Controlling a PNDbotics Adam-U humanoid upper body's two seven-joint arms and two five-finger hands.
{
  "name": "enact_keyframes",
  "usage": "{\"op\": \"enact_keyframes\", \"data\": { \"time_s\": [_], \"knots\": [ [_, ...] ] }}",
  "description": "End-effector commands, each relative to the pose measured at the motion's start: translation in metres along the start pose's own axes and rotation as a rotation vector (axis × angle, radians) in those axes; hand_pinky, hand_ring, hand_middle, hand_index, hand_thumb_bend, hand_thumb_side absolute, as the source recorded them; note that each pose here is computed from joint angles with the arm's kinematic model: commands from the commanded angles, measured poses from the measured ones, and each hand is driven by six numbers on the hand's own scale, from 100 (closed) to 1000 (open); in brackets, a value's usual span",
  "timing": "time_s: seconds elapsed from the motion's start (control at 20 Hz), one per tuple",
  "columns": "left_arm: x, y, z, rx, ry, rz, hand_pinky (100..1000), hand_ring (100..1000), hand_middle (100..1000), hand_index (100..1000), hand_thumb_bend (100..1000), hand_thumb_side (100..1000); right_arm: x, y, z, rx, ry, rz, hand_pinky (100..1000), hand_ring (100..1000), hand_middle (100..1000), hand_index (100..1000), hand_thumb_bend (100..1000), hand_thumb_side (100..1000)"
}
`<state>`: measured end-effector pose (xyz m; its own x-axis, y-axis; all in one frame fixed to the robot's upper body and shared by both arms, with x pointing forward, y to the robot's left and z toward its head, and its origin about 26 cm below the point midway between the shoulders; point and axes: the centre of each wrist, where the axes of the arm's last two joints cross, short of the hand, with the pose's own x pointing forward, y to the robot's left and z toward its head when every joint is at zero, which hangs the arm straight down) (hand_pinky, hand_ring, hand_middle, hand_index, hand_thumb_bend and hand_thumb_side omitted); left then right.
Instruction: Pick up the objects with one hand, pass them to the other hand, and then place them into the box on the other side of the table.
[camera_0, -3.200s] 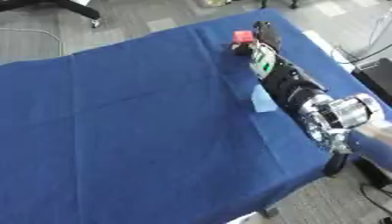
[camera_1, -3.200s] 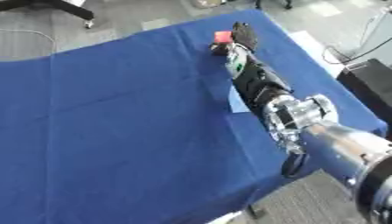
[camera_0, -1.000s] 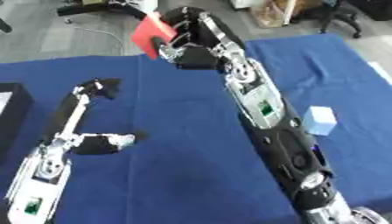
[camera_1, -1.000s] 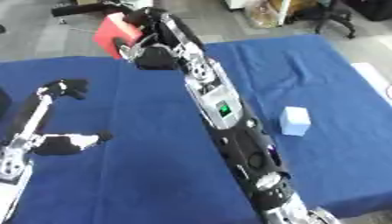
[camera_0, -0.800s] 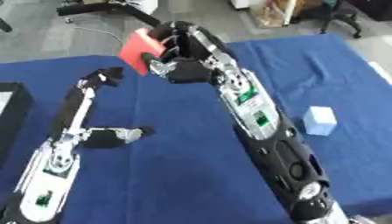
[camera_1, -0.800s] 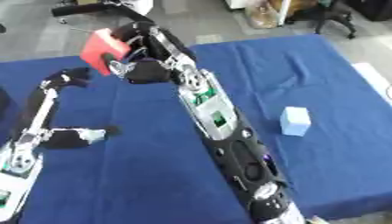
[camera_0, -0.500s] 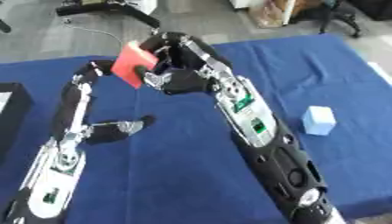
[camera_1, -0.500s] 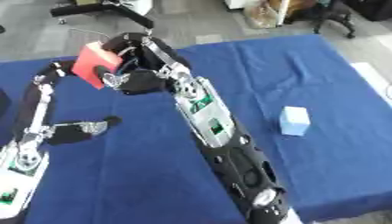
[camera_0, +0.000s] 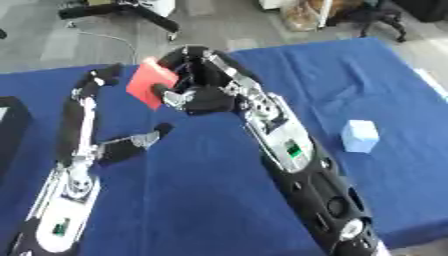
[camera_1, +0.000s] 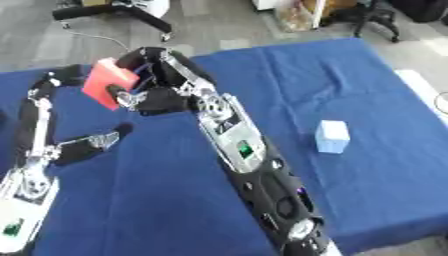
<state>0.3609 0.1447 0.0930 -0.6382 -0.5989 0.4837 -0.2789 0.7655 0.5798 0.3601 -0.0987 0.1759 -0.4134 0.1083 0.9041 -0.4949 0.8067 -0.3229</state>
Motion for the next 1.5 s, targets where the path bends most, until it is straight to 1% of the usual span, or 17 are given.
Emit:
{"op": "enact_keyframes", "data": {
  "time_s": [0.05, 0.2, 0.6, 1.05, 1.35, 1.4, 1.45, 1.5],
  "knots": [
    [0.004, 0.001, -0.004, 0.021, -0.019, 0.013, 818, 691, 706, 858, 733, 280, 0.003, -0.001, -0.002, 0.004, 0.001, -0.020, 600, 587, 455, 564, 100, 100],
    [0.005, 0.000, -0.003, 0.025, -0.015, 0.029, 816, 688, 706, 857, 730, 278, -0.002, 0.001, -0.001, 0.019, 0.026, -0.039, 599, 585, 454, 563, 100, 100],
    [0.009, -0.004, -0.005, 0.019, -0.028, 0.063, 812, 681, 698, 851, 714, 276, -0.006, 0.006, -0.002, 0.060, 0.054, -0.068, 599, 585, 454, 563, 100, 100],
    [0.014, -0.009, -0.007, -0.001, -0.054, 0.075, 804, 665, 666, 825, 685, 263, -0.003, 0.011, -0.003, 0.123, 0.055, -0.092, 599, 584, 454, 562, 100, 100],
    [0.018, -0.012, -0.008, -0.007, -0.069, 0.084, 794, 646, 640, 804, 623, 253, -0.002, 0.013, -0.004, 0.152, 0.059, -0.104, 599, 583, 454, 562, 100, 100],
    [0.018, -0.013, -0.008, -0.007, -0.069, 0.085, 793, 644, 636, 801, 602, 251, -0.002, 0.013, -0.004, 0.155, 0.060, -0.105, 599, 583, 454, 562, 100, 100],
    [0.018, -0.013, -0.008, -0.006, -0.069, 0.087, 790, 634, 626, 792, 535, 245, -0.002, 0.013, -0.004, 0.157, 0.061, -0.107, 598, 583, 453, 561, 100, 100],
    [0.018, -0.013, -0.008, -0.005, -0.069, 0.089, 790, 634, 626, 792, 535, 245, -0.002, 0.013, -0.004, 0.159, 0.062, -0.108, 598, 583, 453, 561, 100, 100]
  ]
}}
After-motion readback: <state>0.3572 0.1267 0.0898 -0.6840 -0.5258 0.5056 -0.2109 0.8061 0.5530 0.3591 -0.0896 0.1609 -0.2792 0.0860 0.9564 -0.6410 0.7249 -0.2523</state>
